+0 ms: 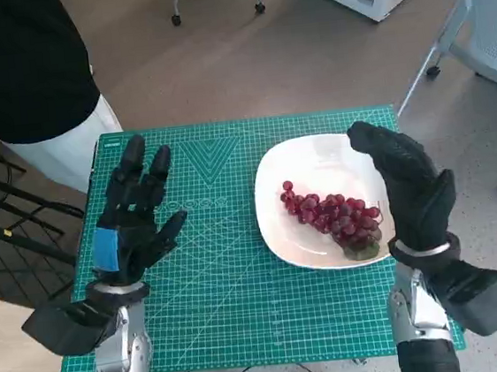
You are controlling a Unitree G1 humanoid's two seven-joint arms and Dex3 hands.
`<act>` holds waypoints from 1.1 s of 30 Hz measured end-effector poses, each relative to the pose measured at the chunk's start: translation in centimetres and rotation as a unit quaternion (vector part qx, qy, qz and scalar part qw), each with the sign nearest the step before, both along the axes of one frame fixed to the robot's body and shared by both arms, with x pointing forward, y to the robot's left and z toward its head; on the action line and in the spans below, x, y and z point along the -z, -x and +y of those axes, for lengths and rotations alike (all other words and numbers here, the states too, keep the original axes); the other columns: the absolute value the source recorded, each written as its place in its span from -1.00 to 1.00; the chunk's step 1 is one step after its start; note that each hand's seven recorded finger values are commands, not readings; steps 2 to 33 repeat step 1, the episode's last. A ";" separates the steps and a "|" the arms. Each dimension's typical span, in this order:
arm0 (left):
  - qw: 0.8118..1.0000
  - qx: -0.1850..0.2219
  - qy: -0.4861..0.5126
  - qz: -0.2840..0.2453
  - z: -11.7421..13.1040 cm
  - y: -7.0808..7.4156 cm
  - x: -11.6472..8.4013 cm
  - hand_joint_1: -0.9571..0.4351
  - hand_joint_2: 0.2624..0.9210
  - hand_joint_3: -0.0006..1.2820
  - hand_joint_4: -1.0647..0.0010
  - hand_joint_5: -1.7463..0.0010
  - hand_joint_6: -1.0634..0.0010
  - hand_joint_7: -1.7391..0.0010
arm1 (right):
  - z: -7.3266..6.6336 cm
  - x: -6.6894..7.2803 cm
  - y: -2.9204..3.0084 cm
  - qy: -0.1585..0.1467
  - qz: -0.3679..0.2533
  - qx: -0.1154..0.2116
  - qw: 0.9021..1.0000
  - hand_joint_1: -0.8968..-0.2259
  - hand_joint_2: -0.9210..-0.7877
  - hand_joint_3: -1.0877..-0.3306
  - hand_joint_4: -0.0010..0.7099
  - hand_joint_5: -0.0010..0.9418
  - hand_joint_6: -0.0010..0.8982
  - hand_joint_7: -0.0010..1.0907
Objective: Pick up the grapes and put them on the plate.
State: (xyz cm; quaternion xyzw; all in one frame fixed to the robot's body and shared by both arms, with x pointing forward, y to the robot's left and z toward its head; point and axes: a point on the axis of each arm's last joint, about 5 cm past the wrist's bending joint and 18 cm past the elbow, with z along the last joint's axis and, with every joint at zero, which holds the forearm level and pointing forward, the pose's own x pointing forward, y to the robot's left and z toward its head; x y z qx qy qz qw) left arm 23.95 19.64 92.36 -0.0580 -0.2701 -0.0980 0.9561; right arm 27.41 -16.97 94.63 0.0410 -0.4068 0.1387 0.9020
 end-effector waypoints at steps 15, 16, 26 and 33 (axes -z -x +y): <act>1.000 0.001 0.000 0.001 0.0 0.0 0.0 0.07 1.00 -0.58 0.47 0.99 0.47 0.96 | 0.0 0.0 0.00 0.000 0.000 0.000 1.000 -0.38 -1.00 0.11 -0.01 -1.00 -0.48 -0.60; 1.000 0.001 0.000 0.001 0.0 0.0 0.0 0.07 1.00 -0.58 0.47 0.99 0.47 0.96 | 0.0 0.0 0.00 0.000 0.000 0.000 1.000 -0.38 -1.00 0.11 -0.01 -1.00 -0.48 -0.60; 1.000 0.001 0.000 0.001 0.0 0.0 0.0 0.07 1.00 -0.58 0.47 0.99 0.47 0.96 | 0.0 0.0 0.00 0.000 0.000 0.000 1.000 -0.38 -1.00 0.11 -0.01 -1.00 -0.48 -0.60; 1.000 0.001 0.000 0.001 0.0 0.0 0.0 0.07 1.00 -0.58 0.47 0.99 0.47 0.96 | 0.0 0.0 0.00 0.000 0.000 0.000 1.000 -0.38 -1.00 0.11 -0.01 -1.00 -0.48 -0.60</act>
